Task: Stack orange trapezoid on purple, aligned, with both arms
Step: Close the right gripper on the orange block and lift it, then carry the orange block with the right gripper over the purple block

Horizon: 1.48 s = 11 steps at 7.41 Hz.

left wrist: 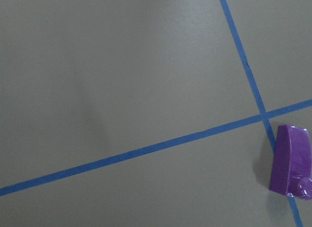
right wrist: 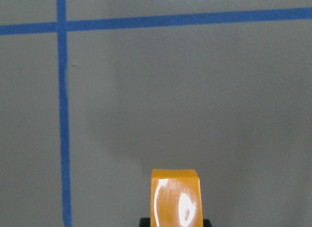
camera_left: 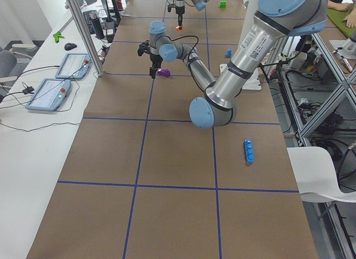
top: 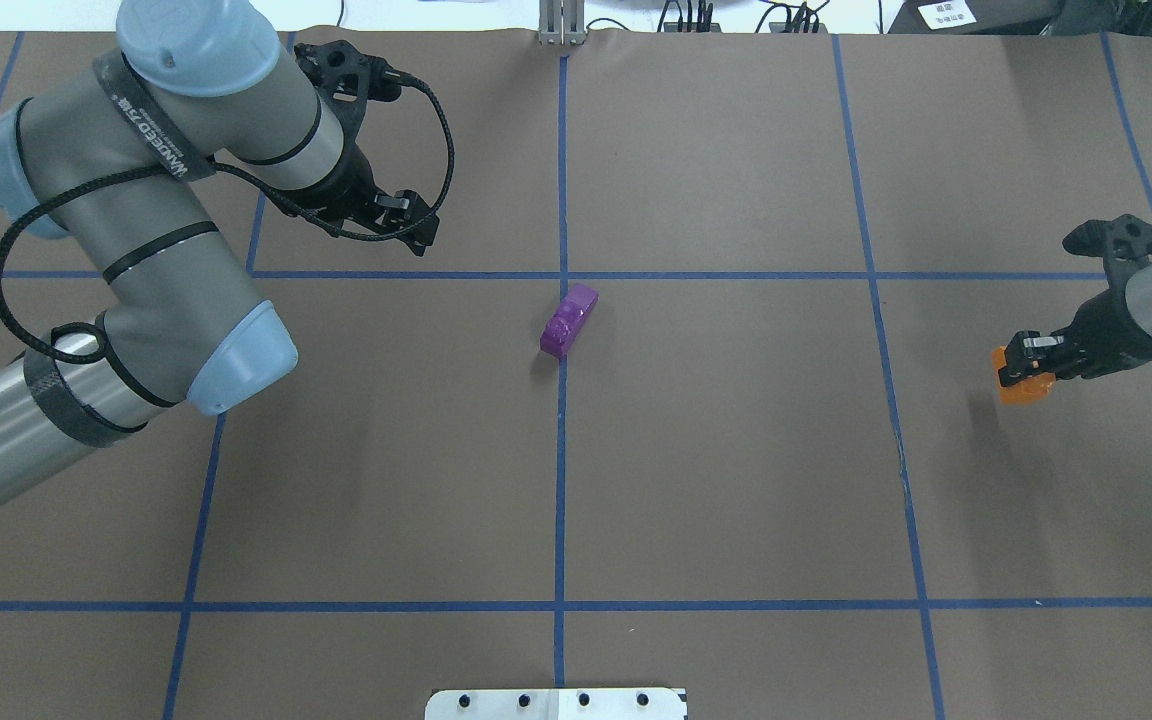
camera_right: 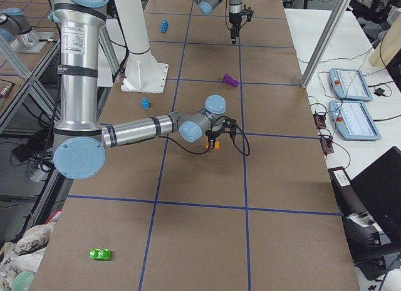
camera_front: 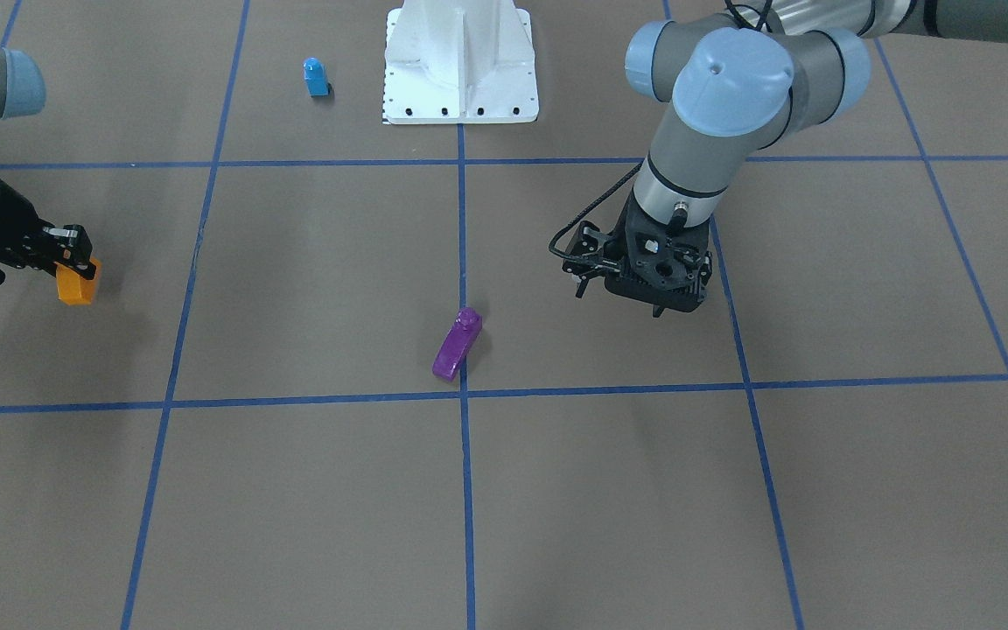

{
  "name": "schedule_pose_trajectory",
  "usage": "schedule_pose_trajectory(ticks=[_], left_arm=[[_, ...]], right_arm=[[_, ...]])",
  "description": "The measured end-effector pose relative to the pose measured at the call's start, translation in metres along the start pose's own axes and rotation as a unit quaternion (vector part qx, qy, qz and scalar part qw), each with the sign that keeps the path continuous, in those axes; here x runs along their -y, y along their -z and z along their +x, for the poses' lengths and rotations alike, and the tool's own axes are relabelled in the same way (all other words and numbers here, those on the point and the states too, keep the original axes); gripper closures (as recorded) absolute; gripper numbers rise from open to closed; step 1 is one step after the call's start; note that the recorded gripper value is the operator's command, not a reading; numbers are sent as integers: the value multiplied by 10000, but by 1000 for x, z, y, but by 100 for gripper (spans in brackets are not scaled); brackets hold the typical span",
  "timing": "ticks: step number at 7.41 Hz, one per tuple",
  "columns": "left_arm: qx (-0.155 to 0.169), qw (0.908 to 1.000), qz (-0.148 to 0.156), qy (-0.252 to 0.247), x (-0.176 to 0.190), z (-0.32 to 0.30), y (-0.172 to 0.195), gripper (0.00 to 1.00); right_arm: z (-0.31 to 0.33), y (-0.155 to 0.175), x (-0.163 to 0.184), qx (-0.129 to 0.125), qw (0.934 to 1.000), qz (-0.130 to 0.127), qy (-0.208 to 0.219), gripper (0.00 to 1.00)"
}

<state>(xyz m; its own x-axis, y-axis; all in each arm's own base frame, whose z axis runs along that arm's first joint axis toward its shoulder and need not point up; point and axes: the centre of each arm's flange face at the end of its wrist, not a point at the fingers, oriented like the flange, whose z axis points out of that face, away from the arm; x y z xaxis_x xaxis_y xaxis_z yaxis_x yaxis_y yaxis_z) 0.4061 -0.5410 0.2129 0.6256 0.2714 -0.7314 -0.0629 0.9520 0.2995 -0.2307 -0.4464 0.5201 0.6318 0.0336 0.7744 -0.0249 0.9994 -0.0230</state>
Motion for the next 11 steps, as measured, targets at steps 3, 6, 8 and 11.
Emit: schedule_pose_trajectory(ticks=[3,6,8,11], left_arm=[[256,9996,-25,-75,2,-55,-2,0],[535,9976,-233,-384,-5,-171,5,0],[625,9961,-367,-497,-20,-249,18,0],[714,9951,-424,-541,-32,-293,25,0]], right_arm=[[-85,22,39,354,9983,169,-428,100],[-265,36,64,82,9948,135,-1008,100],[-386,25,64,-109,9860,229,-1646,100],[-483,3,61,-227,9658,352,-2559,100]])
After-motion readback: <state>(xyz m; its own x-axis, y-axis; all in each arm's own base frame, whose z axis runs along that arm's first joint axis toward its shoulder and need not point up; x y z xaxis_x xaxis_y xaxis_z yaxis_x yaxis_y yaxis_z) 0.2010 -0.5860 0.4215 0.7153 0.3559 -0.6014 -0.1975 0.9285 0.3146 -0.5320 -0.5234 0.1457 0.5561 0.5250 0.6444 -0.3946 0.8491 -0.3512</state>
